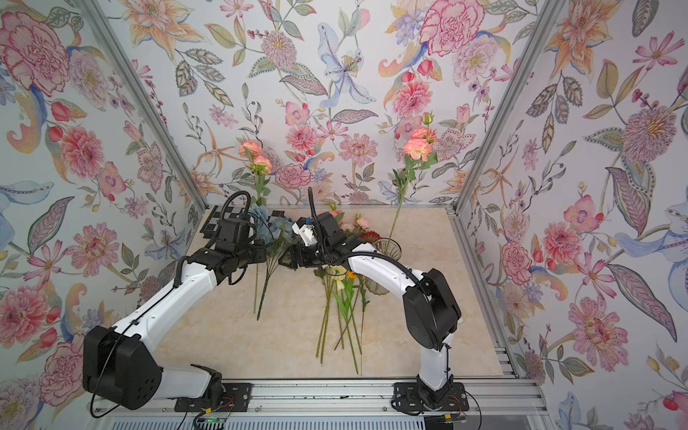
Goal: Place the pink flowers into the vase
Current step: Pick up the flower at the center of the board.
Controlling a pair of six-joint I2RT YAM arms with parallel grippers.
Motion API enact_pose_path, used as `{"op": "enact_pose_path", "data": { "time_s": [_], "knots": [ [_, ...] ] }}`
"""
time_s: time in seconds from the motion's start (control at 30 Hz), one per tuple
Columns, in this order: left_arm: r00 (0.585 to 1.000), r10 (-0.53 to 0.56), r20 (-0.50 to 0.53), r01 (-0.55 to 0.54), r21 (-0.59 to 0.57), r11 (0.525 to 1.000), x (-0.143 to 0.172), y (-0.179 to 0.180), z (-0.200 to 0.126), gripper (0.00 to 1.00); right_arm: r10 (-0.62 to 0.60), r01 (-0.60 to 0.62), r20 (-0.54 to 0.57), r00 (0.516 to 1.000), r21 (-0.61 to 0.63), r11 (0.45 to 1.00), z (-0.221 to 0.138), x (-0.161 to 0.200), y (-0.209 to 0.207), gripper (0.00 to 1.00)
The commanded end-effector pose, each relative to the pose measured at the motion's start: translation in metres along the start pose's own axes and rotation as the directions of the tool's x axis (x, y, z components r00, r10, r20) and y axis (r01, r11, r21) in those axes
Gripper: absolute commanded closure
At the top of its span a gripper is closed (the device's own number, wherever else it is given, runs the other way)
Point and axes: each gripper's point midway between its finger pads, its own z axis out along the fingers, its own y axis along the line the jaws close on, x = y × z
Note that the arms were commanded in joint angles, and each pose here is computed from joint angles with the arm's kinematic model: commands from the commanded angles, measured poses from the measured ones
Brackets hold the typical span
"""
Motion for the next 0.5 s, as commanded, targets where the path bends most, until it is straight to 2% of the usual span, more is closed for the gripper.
{"op": "enact_pose_path", "data": {
  "time_s": [0.0, 0.27, 0.47],
  "knots": [
    [0.999, 0.007, 0.046, -0.009, 0.036, 0.999, -0.019, -0.012, -0.004, 1.00, 0.043, -0.045, -0.021, 0.999, -0.062, 0.997, 0.005, -0.007, 0.012, 0.25],
    [0.999, 0.022, 0.028, -0.023, 0.049, 0.999, -0.017, -0.015, -0.003, 1.00, 0.075, -0.085, -0.096, 0.992, -0.103, 0.991, 0.041, 0.004, 0.022, 0.27],
    [0.999, 0.042, 0.019, -0.043, 0.067, 0.997, -0.016, -0.018, -0.003, 1.00, 0.119, -0.126, -0.104, 0.987, -0.064, 0.990, 0.065, 0.012, 0.016, 0.32]
  ]
}}
